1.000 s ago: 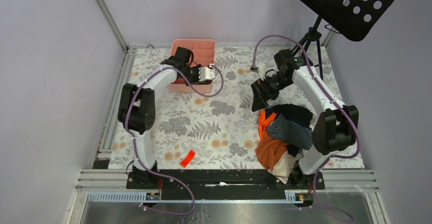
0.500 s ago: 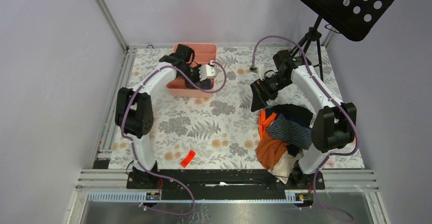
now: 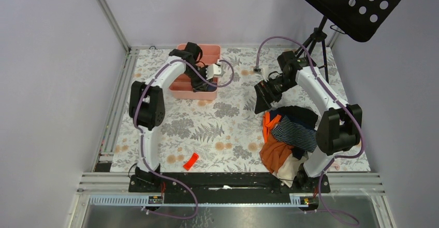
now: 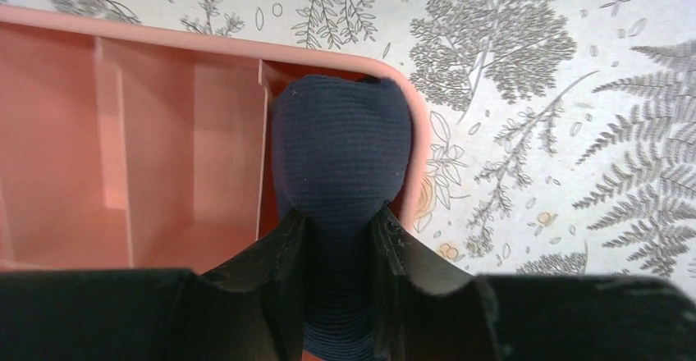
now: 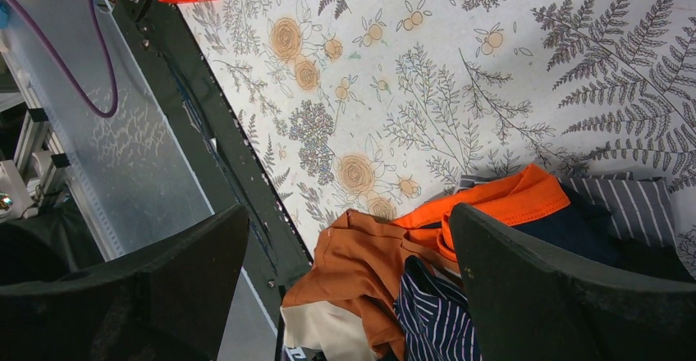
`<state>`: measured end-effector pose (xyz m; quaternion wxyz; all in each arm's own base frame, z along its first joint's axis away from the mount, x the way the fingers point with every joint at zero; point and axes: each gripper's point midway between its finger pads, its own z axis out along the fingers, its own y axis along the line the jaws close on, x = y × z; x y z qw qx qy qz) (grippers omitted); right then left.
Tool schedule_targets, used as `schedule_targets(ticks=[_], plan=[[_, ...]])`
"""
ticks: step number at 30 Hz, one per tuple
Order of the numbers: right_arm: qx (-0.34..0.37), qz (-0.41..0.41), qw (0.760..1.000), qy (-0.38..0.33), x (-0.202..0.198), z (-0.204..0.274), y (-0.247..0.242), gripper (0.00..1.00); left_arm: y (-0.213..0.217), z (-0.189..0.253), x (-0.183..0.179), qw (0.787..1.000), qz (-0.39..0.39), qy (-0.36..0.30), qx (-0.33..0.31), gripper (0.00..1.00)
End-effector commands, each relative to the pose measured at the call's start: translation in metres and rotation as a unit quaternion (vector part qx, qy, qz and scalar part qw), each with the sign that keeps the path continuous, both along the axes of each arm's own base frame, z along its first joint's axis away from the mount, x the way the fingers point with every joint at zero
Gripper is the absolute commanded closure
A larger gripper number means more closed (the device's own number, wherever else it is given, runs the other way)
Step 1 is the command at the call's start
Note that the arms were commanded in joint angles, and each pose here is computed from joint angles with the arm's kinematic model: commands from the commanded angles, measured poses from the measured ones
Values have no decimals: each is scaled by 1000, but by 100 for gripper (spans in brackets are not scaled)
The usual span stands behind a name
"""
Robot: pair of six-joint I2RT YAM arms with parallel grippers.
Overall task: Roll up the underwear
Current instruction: Place the underwear in the storage box.
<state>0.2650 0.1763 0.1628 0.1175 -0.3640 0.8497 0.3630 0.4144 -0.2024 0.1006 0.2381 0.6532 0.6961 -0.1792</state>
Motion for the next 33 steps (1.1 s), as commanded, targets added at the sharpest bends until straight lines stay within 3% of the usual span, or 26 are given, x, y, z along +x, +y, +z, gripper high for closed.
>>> schedule_targets(ticks=[1, 6, 11, 12, 14, 18, 25, 33], plan=[[9, 4, 1000, 16, -7, 2, 2, 1, 1, -34, -5, 997, 9, 68, 30, 100], [12, 4, 1000, 23, -9, 0, 3, 1, 1, -38, 19, 997, -1, 62, 51, 100], [11, 6, 999, 30, -12, -2, 2, 1, 4, -52, 3, 992, -26, 107, 62, 100], [11, 6, 1000, 28, -11, -2, 2, 1, 5, -58, -2, 990, -23, 120, 64, 98], [11, 6, 1000, 25, -11, -1, 2, 1, 7, -63, -7, 990, -6, 130, 62, 85], [8, 6, 1000, 16, -10, 1, 1, 1, 5, -57, -7, 994, 14, 99, 34, 61], [3, 5, 1000, 0, -7, 6, -2, 0, 7, -20, -1, 996, 17, 81, 29, 49], [-3, 5, 1000, -16, -4, 12, -3, 0, 11, -12, 1, 996, 33, 76, 27, 45]])
